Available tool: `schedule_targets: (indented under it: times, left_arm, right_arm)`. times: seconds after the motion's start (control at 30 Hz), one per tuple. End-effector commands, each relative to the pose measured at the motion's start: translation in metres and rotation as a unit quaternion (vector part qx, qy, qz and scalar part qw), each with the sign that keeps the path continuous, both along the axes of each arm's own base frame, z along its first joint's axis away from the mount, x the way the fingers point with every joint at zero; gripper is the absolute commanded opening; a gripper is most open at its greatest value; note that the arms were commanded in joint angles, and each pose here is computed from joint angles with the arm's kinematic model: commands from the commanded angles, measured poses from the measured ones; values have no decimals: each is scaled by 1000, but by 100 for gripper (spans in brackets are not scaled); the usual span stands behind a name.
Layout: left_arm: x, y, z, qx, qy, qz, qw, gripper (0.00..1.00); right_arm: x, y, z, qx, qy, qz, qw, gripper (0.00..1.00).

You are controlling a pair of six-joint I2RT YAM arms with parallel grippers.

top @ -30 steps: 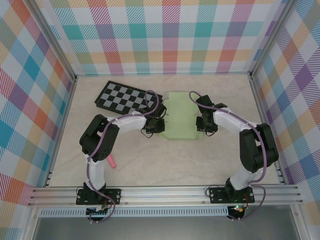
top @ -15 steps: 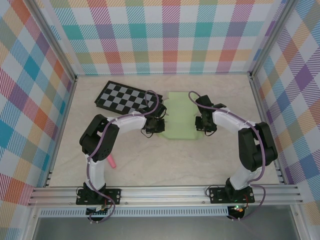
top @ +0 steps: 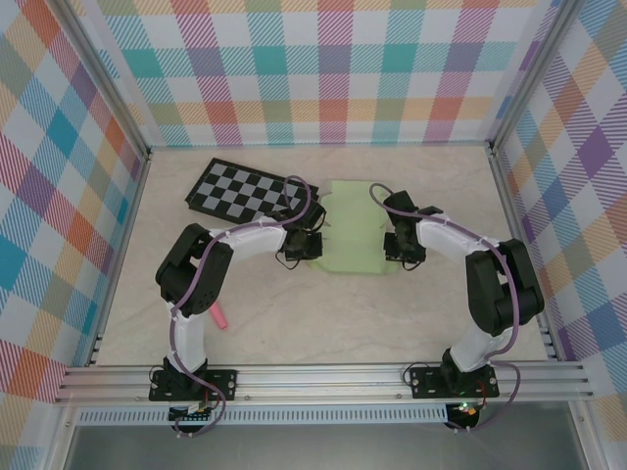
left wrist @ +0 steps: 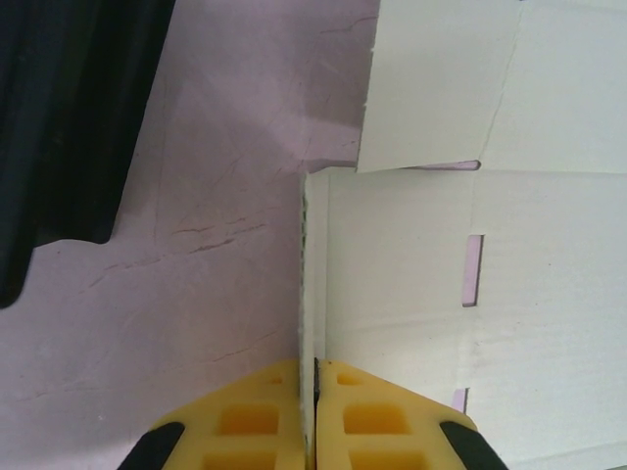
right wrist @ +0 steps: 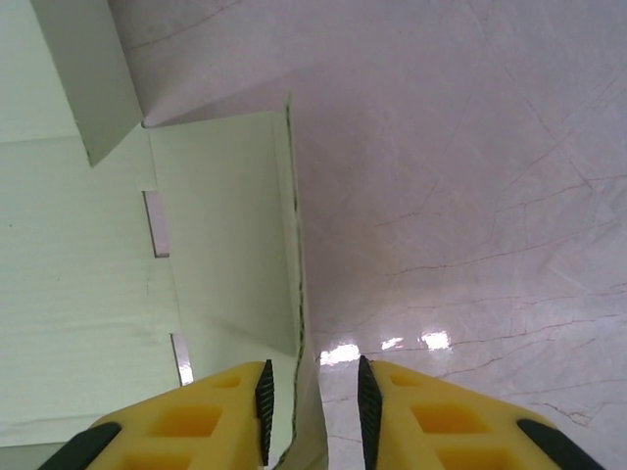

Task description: Fold the paper box

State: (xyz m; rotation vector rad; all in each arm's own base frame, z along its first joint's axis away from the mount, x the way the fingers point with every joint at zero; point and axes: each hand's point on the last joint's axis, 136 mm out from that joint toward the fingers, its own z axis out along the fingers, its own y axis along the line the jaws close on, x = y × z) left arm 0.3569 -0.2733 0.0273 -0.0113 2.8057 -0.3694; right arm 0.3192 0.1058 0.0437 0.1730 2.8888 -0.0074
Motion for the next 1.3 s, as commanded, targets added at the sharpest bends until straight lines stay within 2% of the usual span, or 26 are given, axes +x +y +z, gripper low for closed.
schedule_targets:
  times: [0.0, 0.37, 0.5, 0.73, 0.8, 1.13, 1.27]
  left_arm:
    - [3, 2, 0, 2, 5, 3, 1000, 6]
    - [1, 2, -2, 3, 8, 3, 1000, 6]
    - [1, 1, -2, 1, 10, 1, 1000, 6]
    - [1, -4, -1, -11, 13, 0, 1000, 6]
    - [0, -4, -1, -12, 14, 1, 1000, 4]
    - [3, -7, 3, -23, 12, 5, 1000, 5]
    - [3, -11, 3, -33, 17, 8, 999, 5]
  right_arm:
    - [-6, 4, 1, 8, 0, -2, 1000, 24]
    - [-7, 0, 12, 6, -22, -3, 1000, 0]
    - [-5, 4, 15, 21, -37, 3, 999, 0]
    - [-2, 31, 22, 98, -65, 40, 992, 0]
    - [-2, 32, 24, 101, -72, 46, 991, 0]
    - [-5, 48, 31, 184, -95, 82, 975, 0]
    - [-5, 45, 28, 174, -88, 81, 977, 0]
